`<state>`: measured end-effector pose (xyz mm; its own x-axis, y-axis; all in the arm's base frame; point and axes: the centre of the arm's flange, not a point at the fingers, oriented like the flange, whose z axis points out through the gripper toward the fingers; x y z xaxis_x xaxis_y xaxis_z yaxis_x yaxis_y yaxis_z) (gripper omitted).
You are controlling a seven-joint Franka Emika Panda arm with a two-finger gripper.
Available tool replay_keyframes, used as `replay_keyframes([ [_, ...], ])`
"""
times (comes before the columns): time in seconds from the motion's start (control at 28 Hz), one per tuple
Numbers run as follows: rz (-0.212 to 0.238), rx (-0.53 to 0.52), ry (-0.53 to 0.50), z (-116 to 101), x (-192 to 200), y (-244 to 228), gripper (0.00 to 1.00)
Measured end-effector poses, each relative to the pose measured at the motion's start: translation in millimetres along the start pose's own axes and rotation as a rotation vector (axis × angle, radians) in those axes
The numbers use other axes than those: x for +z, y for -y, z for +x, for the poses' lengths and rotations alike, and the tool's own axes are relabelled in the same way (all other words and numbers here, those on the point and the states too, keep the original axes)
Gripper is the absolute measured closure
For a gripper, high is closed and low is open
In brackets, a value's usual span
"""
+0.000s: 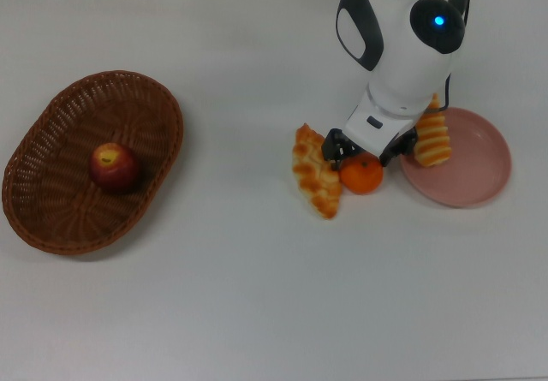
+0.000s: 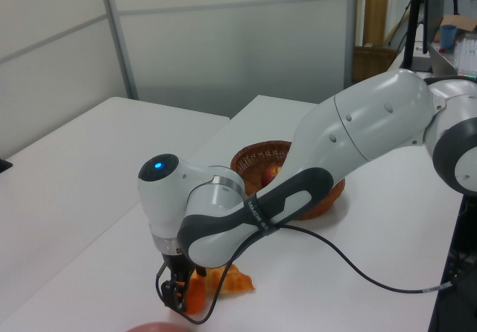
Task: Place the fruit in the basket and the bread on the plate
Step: 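Move the gripper to the mandarin orange and grasp it, then carry the mandarin over the basket and release it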
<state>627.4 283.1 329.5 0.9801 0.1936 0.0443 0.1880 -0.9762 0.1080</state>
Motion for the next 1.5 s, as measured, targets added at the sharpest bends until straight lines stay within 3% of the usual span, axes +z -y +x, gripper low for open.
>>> replay_keyframes([
  [0.11, -0.002, 0.001, 0.005, 0, 4, -2, 0.17],
  [0.21, -0.001, 0.003, 0.003, 1, 3, -3, 0.22],
  [0.5, 0.001, 0.009, -0.007, 4, 0, -7, 0.23],
  [0.89, 0.021, 0.075, -0.125, 29, -63, -46, 0.23],
  [1.07, -0.011, 0.164, -0.144, 35, -72, -108, 0.23],
  [1.21, -0.058, 0.288, -0.149, 36, -74, -198, 0.23],
  [1.36, -0.094, 0.399, -0.143, 24, -73, -295, 0.23],
  [1.5, -0.115, 0.442, -0.13, 5, -70, -372, 0.23],
])
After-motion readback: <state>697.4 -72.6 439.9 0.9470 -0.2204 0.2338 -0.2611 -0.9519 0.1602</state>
